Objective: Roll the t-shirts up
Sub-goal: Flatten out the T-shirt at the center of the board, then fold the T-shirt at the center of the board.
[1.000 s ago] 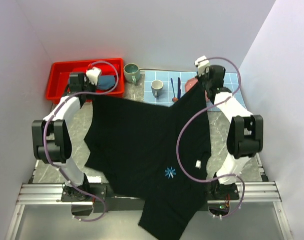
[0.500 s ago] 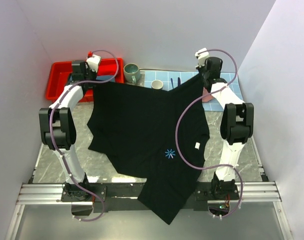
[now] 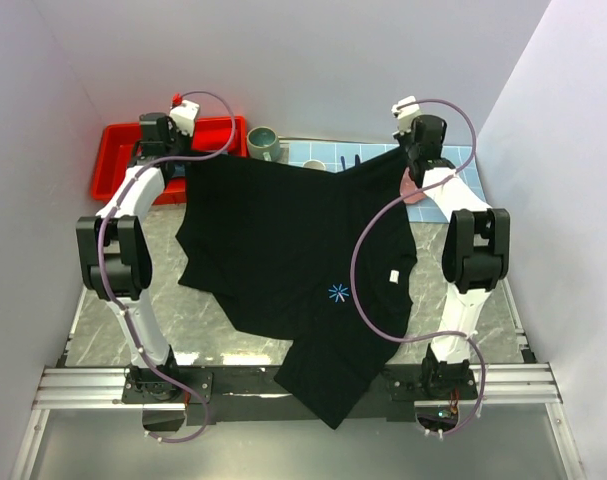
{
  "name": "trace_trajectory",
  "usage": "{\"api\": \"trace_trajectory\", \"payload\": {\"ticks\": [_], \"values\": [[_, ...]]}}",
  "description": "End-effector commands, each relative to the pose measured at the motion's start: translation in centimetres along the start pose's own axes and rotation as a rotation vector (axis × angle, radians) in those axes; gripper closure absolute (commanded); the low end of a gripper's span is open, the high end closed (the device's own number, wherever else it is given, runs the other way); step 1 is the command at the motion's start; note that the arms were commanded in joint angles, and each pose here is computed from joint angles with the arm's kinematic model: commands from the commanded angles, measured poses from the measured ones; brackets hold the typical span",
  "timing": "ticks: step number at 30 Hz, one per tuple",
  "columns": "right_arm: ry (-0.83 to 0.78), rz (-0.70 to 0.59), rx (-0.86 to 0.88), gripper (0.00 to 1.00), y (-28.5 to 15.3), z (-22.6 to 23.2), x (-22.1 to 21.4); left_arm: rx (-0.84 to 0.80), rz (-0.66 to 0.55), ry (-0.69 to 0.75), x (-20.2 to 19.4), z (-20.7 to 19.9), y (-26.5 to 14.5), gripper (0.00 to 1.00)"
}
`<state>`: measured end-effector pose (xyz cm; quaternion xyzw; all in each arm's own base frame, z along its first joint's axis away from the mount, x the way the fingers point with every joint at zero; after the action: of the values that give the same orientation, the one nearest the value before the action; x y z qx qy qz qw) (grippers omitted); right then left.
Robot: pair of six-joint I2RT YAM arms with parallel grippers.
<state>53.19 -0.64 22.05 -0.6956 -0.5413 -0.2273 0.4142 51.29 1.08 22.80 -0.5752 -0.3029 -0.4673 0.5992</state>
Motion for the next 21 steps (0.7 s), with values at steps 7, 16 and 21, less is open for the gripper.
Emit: {"api": "trace_trajectory", "payload": {"ticks": [7, 16, 21], "values": [[0.033, -0.081, -0.129, 1.0, -3.5, -4.1, 3.2, 0.016, -0.104, 0.019, 2.9, 0.4, -4.2, 0.99], [0.054, -0.084, -0.12, 1.0, -6.5, -4.4, 3.4, 0.02, -0.123, 0.019, 3.2, 0.3, -5.3, 0.99], [0.041, -0.066, -0.089, 1.0, -7.7, -3.4, 2.4, 0.011, -0.117, 0.021, 2.9, 0.1, -5.8, 0.99]]}}
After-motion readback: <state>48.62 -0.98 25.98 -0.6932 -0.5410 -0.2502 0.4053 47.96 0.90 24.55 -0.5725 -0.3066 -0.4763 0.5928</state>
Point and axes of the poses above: each gripper's point midway between its finger pads, its own y axis out along the fingers, its own z axis along the line the jaws close on, x = y × z, the point moved 7 cm from there along -y, back along the fingers, and after that the axes turned 6 degrees about -y, right-handed, at the moved point
